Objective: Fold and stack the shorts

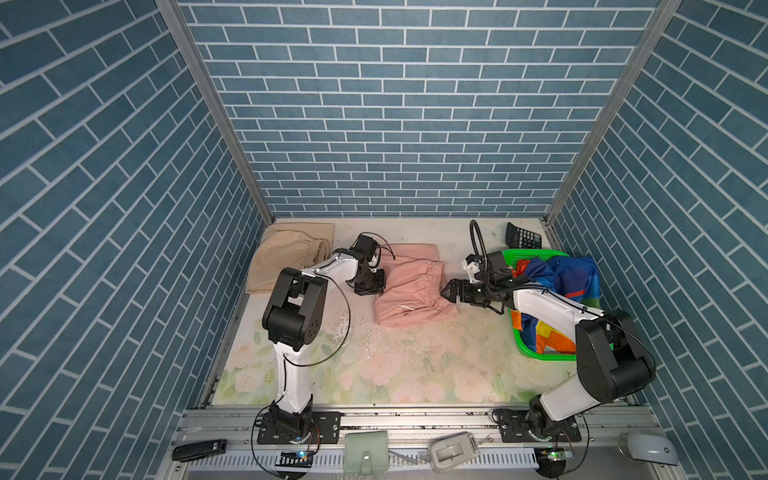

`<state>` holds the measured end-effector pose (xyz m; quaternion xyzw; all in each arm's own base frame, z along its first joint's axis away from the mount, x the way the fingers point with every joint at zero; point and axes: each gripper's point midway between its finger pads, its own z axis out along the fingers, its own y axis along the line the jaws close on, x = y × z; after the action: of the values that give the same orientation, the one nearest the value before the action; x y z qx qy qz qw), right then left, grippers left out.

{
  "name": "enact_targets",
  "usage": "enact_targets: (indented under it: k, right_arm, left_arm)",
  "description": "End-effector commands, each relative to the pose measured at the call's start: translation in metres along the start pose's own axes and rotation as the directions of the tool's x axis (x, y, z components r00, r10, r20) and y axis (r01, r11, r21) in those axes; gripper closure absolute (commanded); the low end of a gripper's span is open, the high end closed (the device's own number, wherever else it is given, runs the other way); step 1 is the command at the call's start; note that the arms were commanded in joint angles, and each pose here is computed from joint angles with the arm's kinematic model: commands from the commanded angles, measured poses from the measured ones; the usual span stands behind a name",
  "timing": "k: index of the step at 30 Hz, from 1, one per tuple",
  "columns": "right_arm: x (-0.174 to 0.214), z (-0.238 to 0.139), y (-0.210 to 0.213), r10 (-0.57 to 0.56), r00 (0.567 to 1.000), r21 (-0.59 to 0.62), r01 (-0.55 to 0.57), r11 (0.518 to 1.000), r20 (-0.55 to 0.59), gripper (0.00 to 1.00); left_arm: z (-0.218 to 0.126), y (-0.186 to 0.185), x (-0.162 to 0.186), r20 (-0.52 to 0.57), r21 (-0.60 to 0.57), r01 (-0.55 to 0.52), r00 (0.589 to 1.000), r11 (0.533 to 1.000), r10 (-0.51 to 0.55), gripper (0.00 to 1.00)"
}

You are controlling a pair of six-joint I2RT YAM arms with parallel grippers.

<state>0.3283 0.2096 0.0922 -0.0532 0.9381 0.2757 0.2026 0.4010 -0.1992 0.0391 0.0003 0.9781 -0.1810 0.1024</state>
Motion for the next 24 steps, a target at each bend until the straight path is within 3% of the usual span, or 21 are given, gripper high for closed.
enact_targets:
  k: [1, 8, 15, 24]
  right_arm:
    - [-0.004, -0.006, 0.001, -0.026, 0.999, 0.0, 0.026, 1.0, 0.03, 0.01]
    - [-0.012, -0.002, 0.012, 0.012, 0.999, -0.06, -0.009, 0.998, 0.039, 0.01]
    - [-0.028, 0.005, 0.03, 0.076, 0.995, -0.146, -0.066, 0.987, 0.065, 0.01]
    - [-0.053, 0.01, 0.075, -0.017, 0.995, -0.177, 0.034, 0.984, 0.099, 0.01]
  left_arm:
    - [-0.035, 0.01, -0.01, 0.021, -0.131, -0.087, 0.996, 0.988, 0.09, 1.0]
    - [-0.083, 0.033, -0.038, 0.005, -0.381, -0.207, 0.974, 0.901, 0.226, 1.0]
    - [-0.122, 0.061, -0.07, -0.073, -0.625, -0.283, 0.949, 0.727, 0.307, 1.0]
    - [-0.169, 0.078, -0.106, -0.106, -0.808, -0.314, 0.91, 0.498, 0.402, 1.0]
